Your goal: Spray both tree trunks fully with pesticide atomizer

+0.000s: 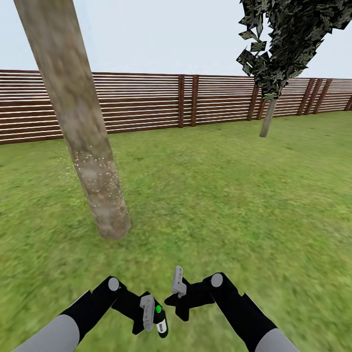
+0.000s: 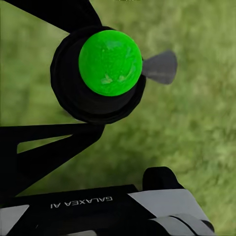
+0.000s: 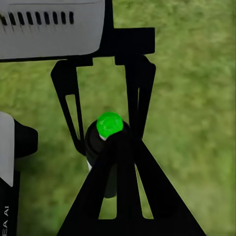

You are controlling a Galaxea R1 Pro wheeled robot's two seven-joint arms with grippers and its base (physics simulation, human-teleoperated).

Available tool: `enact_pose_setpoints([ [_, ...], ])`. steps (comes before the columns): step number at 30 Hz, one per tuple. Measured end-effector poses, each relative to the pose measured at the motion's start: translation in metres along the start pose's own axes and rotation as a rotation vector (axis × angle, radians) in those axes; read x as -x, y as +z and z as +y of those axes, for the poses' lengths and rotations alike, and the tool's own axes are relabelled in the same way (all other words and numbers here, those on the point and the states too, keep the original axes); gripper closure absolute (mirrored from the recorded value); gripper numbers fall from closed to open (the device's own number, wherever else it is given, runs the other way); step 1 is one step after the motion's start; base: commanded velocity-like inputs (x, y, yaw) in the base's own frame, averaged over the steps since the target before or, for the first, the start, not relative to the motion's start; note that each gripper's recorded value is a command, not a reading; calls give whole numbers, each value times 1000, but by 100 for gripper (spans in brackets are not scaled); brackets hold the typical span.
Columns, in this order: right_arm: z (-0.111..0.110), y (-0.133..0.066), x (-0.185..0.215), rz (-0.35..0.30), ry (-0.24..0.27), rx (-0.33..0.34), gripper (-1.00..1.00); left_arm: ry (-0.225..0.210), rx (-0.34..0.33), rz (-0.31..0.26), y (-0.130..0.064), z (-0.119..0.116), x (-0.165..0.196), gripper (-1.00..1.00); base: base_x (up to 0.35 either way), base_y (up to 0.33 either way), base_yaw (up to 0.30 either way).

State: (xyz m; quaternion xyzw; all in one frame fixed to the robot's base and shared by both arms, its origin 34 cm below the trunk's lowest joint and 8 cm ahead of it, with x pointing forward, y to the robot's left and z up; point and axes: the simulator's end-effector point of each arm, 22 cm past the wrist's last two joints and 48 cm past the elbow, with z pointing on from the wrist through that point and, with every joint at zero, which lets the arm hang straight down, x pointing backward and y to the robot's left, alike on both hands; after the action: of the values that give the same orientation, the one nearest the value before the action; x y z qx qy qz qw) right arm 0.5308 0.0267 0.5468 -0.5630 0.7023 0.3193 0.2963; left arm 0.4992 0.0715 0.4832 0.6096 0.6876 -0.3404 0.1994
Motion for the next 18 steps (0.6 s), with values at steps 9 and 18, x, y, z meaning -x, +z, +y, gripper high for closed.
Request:
enact_pose_setpoints([
  [9, 0, 0, 0, 0, 0, 0, 100, 27, -26, -17, -2, -4, 12, 100, 0, 0, 0],
  [18, 0, 0, 0, -1, -1, -1, 100, 31, -26, -20, -3, -4, 15, 100, 0, 0, 0],
])
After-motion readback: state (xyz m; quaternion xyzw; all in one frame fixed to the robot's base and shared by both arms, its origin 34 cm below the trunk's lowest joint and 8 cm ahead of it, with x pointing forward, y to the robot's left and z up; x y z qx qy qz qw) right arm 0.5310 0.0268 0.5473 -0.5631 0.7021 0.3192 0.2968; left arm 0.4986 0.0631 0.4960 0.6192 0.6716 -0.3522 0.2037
